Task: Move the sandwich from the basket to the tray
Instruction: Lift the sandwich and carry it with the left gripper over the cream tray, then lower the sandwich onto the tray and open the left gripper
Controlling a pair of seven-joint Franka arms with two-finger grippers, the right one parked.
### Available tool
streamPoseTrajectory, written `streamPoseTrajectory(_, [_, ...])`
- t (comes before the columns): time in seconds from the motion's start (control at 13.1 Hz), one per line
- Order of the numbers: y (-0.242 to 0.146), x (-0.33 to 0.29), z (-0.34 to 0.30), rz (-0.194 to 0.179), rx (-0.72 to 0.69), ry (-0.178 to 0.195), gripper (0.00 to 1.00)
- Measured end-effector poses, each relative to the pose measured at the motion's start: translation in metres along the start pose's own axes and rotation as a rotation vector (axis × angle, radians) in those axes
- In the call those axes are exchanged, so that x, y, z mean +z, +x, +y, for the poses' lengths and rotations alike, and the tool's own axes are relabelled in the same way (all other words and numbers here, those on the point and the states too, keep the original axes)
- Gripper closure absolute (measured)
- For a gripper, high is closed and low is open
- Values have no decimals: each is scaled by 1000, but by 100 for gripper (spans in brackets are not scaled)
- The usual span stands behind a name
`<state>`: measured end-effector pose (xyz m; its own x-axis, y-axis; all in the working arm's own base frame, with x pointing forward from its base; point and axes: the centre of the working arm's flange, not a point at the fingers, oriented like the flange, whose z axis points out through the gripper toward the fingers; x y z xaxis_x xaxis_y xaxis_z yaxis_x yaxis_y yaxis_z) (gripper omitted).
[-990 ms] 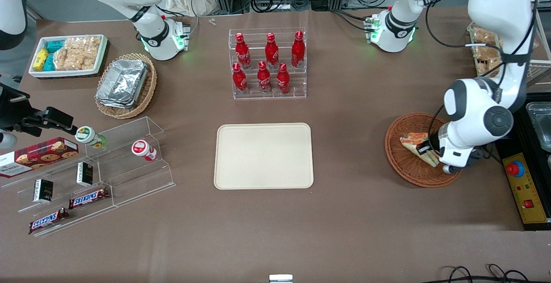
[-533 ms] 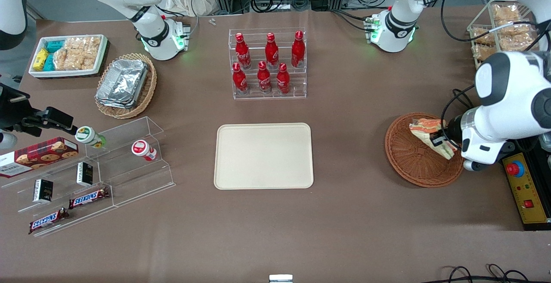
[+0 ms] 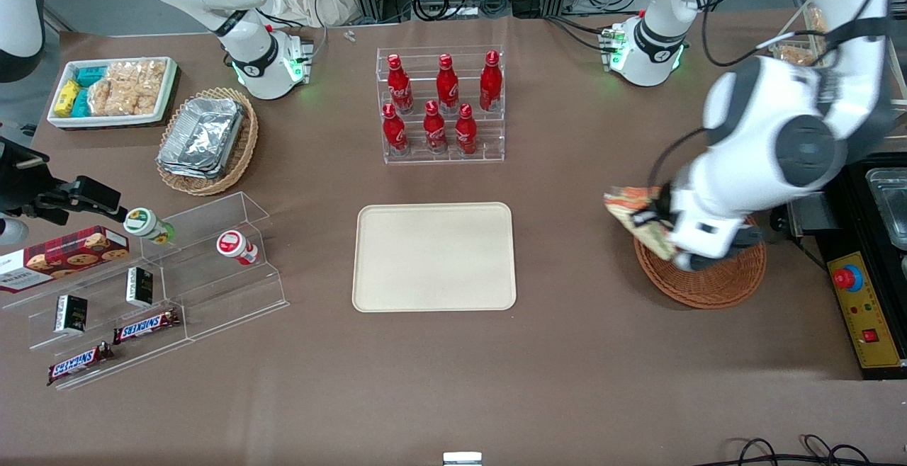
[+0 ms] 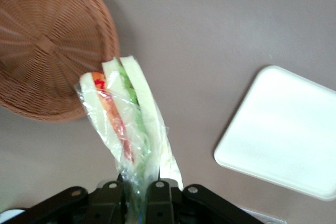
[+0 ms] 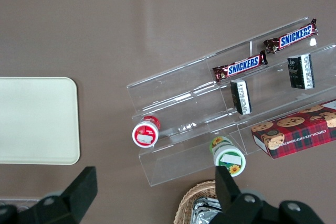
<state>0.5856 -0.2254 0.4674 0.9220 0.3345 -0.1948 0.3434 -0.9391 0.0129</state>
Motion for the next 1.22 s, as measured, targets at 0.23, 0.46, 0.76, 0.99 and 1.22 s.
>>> streamPoseTrajectory(0.23, [-54, 28, 74, 49, 154, 55, 85])
streamPoseTrajectory(0.46, [-92, 69, 130, 61, 247, 84, 85])
streamPoseTrajectory(0.76, [-72, 135, 169, 34, 319, 56, 85])
streamPoseTrajectory(0.99, [-58, 184, 188, 53, 364, -6, 85])
streamPoseTrajectory(1.22, [-52, 220, 194, 45, 388, -21, 85])
